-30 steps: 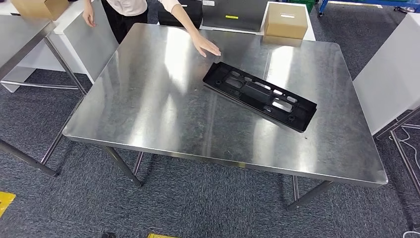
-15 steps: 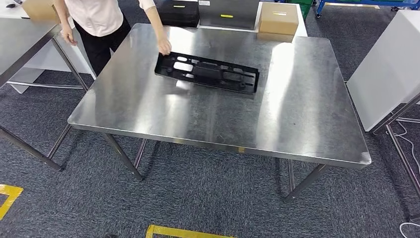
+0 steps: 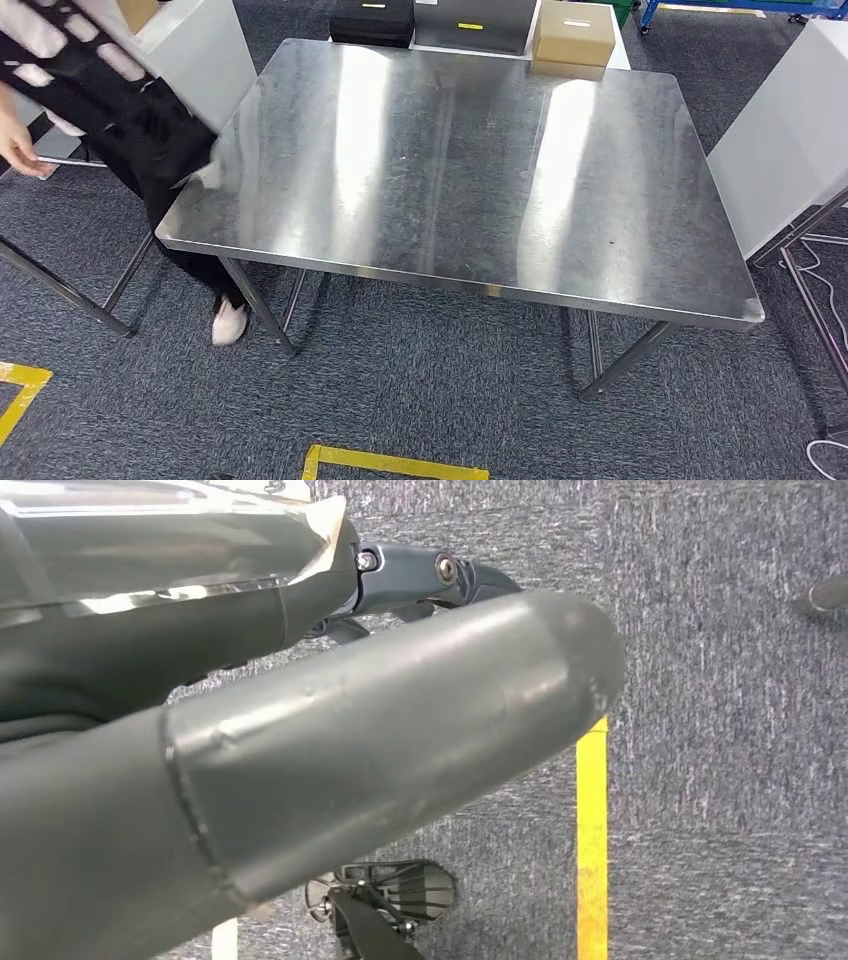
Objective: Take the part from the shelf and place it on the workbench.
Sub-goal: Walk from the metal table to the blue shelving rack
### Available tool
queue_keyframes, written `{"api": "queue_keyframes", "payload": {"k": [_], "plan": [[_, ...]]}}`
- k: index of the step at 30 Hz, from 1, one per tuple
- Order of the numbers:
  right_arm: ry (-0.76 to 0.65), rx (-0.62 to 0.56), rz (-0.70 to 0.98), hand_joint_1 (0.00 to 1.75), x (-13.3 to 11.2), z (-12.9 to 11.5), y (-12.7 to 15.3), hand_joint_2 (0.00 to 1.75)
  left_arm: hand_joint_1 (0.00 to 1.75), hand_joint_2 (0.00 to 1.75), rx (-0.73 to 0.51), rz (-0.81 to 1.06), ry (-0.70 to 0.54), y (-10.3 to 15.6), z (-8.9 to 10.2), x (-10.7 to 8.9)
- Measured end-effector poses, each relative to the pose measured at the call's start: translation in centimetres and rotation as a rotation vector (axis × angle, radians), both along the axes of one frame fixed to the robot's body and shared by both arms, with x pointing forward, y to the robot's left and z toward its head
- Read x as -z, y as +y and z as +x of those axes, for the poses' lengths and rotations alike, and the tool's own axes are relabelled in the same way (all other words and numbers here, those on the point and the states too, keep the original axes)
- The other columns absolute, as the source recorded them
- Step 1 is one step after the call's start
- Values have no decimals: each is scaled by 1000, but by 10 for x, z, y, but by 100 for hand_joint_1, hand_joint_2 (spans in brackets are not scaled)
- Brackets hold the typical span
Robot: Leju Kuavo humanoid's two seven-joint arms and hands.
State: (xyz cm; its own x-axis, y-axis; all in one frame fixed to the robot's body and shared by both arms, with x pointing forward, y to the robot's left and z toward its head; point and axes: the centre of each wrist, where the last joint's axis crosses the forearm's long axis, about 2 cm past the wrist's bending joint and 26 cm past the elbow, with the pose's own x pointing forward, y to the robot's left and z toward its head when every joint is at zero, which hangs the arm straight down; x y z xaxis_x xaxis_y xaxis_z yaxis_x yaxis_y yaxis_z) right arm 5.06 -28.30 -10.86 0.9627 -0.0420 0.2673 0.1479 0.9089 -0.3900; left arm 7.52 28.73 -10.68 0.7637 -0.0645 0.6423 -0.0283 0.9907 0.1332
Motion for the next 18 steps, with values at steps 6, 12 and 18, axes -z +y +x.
{"api": "queue_keyframes", "payload": {"k": [6,12,18], "plan": [[1,-3,-1,0,0,0,-1,175,0,0,0,0,1,-1,-2,0],[4,0,-6,0,0,-2,-3,175,0,0,-1,-2,1,-2,-4,1],[0,2,-9,0,0,0,-5,175,0,0,-1,-5,-1,-4,-4,1]]}}
